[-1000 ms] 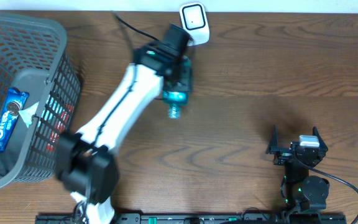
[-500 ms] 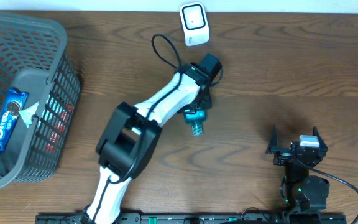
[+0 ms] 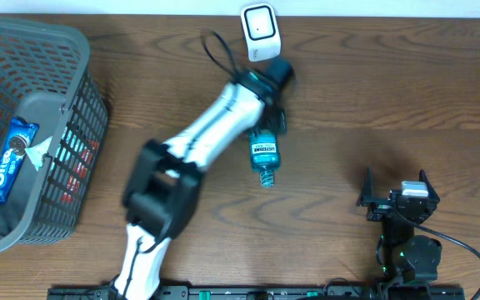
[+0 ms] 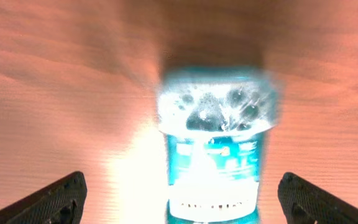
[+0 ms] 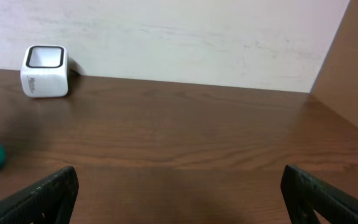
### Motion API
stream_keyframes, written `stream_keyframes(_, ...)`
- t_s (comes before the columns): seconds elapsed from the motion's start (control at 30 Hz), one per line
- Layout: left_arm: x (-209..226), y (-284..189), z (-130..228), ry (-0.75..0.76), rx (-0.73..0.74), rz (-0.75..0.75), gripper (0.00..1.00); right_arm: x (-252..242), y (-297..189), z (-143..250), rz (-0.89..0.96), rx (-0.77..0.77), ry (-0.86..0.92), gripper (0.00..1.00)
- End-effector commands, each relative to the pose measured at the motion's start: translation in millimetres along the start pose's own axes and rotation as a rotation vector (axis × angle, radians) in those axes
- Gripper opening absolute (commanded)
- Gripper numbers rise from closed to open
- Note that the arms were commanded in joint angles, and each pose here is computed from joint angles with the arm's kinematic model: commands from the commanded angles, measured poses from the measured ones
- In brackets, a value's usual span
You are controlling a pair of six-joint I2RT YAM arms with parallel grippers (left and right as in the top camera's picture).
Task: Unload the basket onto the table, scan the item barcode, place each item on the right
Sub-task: 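Lift the bottle out and place it on the table center, then move the left gripper back into the basket toward the mint wipes pack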
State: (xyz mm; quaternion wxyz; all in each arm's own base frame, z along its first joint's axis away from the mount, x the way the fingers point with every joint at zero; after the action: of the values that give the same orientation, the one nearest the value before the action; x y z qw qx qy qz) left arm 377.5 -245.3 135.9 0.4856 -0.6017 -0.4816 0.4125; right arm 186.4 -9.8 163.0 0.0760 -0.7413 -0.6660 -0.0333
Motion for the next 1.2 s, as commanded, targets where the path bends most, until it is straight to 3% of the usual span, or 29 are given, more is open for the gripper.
stream_keyframes(0.0,63.7,-154.3,-37.1,-0.002,-0.331,0.031,0.98,-0.9,-0.3,0.0,0.002,-0.004,-0.006,0.99)
stream_keyframes(0.13,153.0,-247.1,-22.4,-0.194,-0.522,-0.017,0.98,-0.9,-0.3,0.0,0.002,-0.004,-0.006,0.99)
stream_keyframes(0.23,218.4,-287.7,1.9,-0.367,-0.620,-0.086,0.98,-0.9,-0.3,0.0,0.002,-0.004,-0.006,0.99)
stream_keyframes(0.4,318.4,-313.0,67.4,-0.827,-0.623,-0.198,0.98,-0.9,-0.3,0.0,0.002,-0.004,-0.006,0.99)
stream_keyframes(0.43,334.6,-311.6,81.3,-0.953,-0.604,-0.206,0.98,-0.9,-0.3,0.0,0.002,-0.004,-0.006,0.99)
stream_keyframes(0.47,359.4,-304.3,103.8,-1.175,-0.559,-0.215,0.98,-0.9,-0.3,0.0,0.002,-0.004,-0.006,0.99)
stream_keyframes(0.63,396.0,-273.6,139.7,-1.551,-0.407,-0.228,0.98,-0.9,-0.3,0.0,0.002,-0.004,-0.006,0.99)
stream_keyframes(1.17,438.7,-120.8,112.0,-1.980,0.020,-0.269,0.98,-0.9,-0.3,0.0,0.002,-0.004,-0.006,0.99)
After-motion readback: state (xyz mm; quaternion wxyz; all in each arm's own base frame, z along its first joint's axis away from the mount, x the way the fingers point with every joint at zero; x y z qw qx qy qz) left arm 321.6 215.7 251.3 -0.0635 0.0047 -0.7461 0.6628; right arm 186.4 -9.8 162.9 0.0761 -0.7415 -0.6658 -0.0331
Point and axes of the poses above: each gripper's point midway between its finger pads, its own y axis out along the fingers, its own x axis along the line the jaws close on, z = x × y, the point moved 6 cm from there along -y, back along the fingers, and after that the axes turned 14 degrees about y, right-handed, at the moved point
